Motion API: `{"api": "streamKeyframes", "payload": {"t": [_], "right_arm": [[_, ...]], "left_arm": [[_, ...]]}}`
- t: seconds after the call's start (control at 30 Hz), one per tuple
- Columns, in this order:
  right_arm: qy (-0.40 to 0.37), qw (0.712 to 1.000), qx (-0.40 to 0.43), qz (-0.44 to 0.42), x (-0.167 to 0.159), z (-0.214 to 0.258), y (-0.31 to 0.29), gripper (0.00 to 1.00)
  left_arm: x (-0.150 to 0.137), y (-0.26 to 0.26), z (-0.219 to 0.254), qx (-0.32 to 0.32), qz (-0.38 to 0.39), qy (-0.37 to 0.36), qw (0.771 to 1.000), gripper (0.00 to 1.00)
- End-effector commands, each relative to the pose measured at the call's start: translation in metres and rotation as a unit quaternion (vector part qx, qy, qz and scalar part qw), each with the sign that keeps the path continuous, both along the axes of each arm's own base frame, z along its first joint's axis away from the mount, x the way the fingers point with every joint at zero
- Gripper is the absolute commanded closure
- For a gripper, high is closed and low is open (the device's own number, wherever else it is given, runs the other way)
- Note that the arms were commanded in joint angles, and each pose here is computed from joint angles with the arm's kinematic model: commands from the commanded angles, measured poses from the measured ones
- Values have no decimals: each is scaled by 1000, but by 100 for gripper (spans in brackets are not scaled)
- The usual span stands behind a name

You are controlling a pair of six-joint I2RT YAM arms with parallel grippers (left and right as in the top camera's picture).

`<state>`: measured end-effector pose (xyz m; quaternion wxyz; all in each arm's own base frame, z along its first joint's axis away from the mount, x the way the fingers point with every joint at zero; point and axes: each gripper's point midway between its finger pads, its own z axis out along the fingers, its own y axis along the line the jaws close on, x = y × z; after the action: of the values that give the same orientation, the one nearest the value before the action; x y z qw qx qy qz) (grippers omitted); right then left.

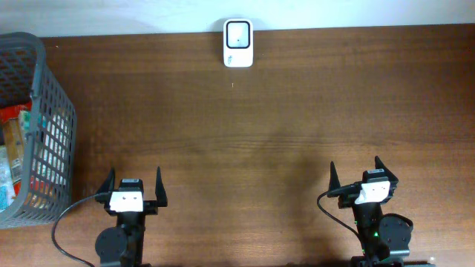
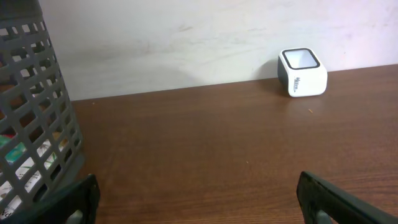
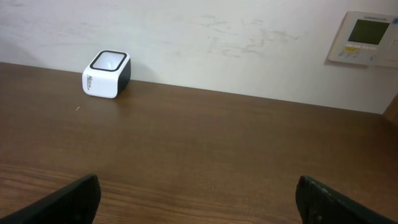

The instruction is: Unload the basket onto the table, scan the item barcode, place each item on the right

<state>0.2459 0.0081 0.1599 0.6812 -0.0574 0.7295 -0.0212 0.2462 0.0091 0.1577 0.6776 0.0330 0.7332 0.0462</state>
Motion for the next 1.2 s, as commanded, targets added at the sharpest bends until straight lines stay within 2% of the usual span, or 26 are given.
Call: {"api": "streamKeyframes", "payload": {"t": [0.0, 0.5, 0.73, 0.97, 1.17], "right_arm": [[0, 1000, -3, -1, 0, -3, -1, 1], [0, 1000, -3, -1, 0, -3, -1, 2], [0, 1000, -3, -1, 0, -3, -1, 2], [0, 1000, -3, -1, 0, -3, -1, 1], [0, 1000, -3, -1, 0, -3, -1, 1]], "left_arm": [[0, 0, -1, 7, 1, 0, 1000, 1], [0, 1, 8, 8, 2, -18, 1000, 1], [0, -17, 15, 6, -48, -33, 998, 1], [0, -17, 56, 5, -48, -23, 999, 1], [26, -15, 106, 1, -48, 14, 999, 1]]}}
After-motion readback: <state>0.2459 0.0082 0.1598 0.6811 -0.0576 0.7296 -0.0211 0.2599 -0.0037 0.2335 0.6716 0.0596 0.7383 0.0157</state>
